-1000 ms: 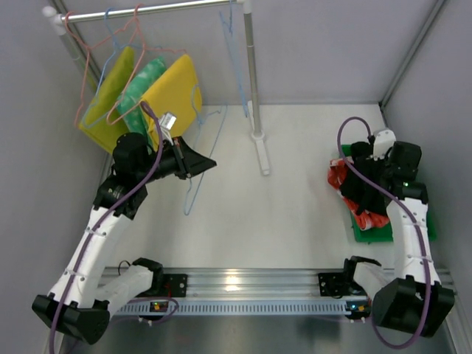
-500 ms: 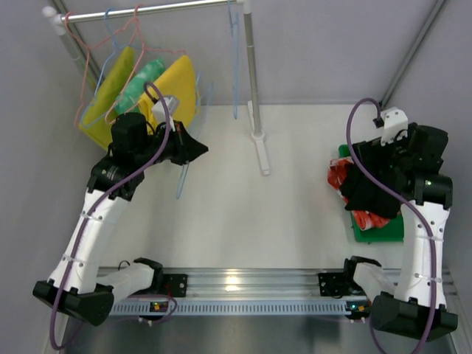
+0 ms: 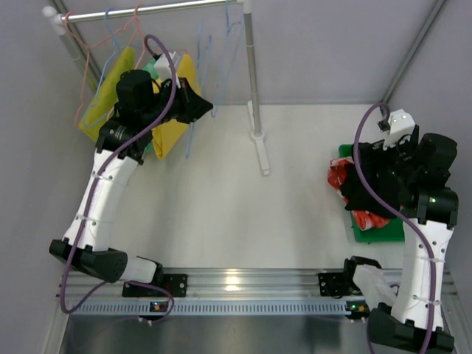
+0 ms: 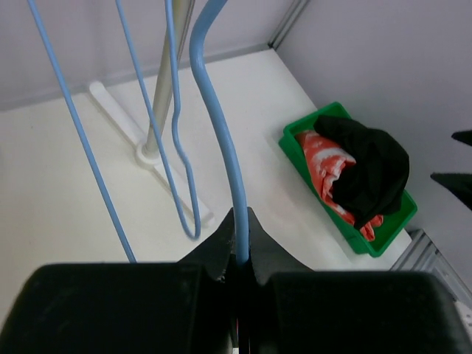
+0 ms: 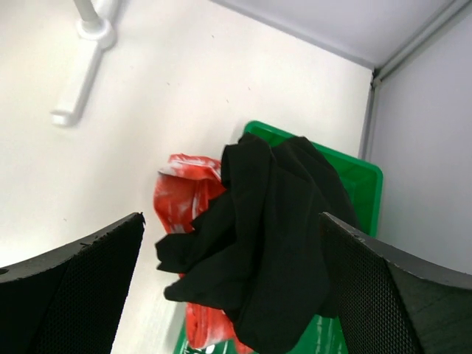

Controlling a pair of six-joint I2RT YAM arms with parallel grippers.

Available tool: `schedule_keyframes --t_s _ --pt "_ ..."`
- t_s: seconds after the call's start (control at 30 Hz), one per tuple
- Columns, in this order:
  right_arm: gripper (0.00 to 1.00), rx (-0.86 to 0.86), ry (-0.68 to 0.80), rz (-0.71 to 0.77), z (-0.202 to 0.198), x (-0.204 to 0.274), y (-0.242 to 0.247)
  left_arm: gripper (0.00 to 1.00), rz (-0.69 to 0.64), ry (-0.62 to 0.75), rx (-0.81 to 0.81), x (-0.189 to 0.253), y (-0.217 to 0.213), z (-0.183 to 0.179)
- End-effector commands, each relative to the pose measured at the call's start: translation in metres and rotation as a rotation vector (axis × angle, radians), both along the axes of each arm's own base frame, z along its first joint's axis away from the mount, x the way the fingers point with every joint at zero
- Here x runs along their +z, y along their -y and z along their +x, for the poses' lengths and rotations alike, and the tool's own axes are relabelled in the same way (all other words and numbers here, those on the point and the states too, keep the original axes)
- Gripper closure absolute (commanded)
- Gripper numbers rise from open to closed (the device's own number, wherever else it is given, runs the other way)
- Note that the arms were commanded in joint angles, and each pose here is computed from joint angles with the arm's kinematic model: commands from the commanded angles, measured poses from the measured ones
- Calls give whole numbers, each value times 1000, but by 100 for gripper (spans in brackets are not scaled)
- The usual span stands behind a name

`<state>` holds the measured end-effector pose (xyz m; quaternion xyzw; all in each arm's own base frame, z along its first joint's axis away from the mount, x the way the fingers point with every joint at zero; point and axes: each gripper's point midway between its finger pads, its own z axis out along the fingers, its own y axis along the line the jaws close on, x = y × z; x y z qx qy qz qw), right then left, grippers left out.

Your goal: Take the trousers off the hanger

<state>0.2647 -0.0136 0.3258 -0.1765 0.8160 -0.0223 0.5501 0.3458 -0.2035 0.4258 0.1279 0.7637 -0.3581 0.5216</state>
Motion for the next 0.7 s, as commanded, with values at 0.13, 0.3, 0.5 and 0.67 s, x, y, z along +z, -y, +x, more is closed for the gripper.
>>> schedule_keyframes --t_s 0.13,0.3,0.5,0.67 --pt "0 48 101 110 4 37 -17 100 -52 163 48 58 10 53" --pt "0 55 104 135 2 39 -21 100 -68 189 106 62 10 90" --pt "0 60 103 143 -1 36 -24 100 -148 156 145 54 -3 126" --pt "0 60 95 147 -3 30 -24 100 -223 97 114 48 -4 146"
